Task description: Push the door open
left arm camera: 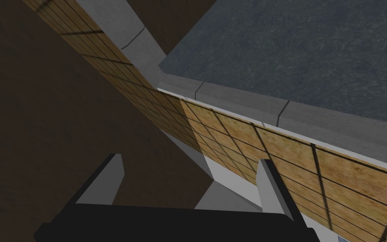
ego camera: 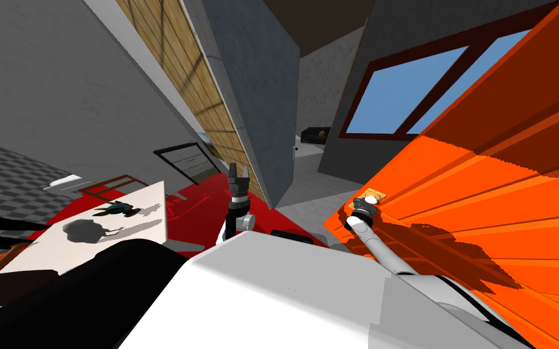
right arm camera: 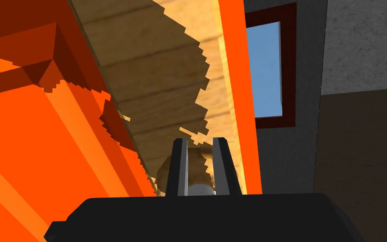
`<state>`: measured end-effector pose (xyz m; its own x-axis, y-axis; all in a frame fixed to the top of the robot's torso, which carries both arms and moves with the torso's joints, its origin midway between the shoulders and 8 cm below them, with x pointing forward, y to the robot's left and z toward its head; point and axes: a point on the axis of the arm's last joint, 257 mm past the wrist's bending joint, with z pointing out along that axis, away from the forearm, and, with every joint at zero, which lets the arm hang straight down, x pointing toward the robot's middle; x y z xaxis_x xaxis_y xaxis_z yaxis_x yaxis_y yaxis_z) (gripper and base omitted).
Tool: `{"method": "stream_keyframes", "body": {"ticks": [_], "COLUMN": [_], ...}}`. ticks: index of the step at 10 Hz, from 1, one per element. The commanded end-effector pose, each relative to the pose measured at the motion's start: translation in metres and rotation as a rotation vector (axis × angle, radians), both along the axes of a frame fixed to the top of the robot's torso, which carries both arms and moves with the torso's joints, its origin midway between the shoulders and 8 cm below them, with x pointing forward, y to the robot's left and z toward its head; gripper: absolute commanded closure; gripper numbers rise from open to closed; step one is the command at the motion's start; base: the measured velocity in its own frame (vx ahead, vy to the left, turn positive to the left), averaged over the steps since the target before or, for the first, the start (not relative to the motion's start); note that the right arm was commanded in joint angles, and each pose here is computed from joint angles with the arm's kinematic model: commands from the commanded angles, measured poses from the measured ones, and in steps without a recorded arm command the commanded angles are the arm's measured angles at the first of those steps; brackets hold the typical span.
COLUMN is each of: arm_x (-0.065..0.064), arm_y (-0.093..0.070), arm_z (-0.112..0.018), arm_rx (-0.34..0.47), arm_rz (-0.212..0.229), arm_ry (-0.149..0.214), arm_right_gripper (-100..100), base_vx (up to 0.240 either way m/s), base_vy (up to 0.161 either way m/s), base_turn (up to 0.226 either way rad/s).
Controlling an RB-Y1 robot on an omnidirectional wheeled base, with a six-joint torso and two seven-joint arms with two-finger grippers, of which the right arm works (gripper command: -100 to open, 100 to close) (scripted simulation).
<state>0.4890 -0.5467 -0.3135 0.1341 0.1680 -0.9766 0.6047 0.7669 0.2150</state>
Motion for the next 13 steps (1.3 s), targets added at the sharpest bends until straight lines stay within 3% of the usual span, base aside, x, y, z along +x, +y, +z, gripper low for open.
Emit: {"method": "stream_keyframes", "body": {"ticks": [1,4,5,6,8,12,13], "arm_x": [0.001,0.006,0.006,0.009,0.01,0.013,0.013], "arm_y": [-0.012,-0.005,-0.005,0.016,0.025,0.049,0.049], "arm_z": [0.015,0.015,0.015,0.003,0.003,0.002,0.002], "arm_rx": [0.013,0.093,0.096,0.15,0.2,0.345,0.354], "arm_rz": [-0.024,-0.027,-0.027,-0.004,-0.004,-0.006,-0.006], "arm_ry": [-0.052,-0.116,-0.119,-0.123,-0.164,-0.282,-0.29], "arm_right_gripper": [100,100,100,-100,-100,-100,-100], "base_vx": [0.065,0.053,0.05,0.011,-0.036,-0.064,-0.035], "base_vy": [-0.02,-0.024,-0.017,-0.011,-0.011,-0.004,-0.006], "base_turn": [-0.027,-0.035,-0.011,0.029,-0.011,0.006,0.002]}}
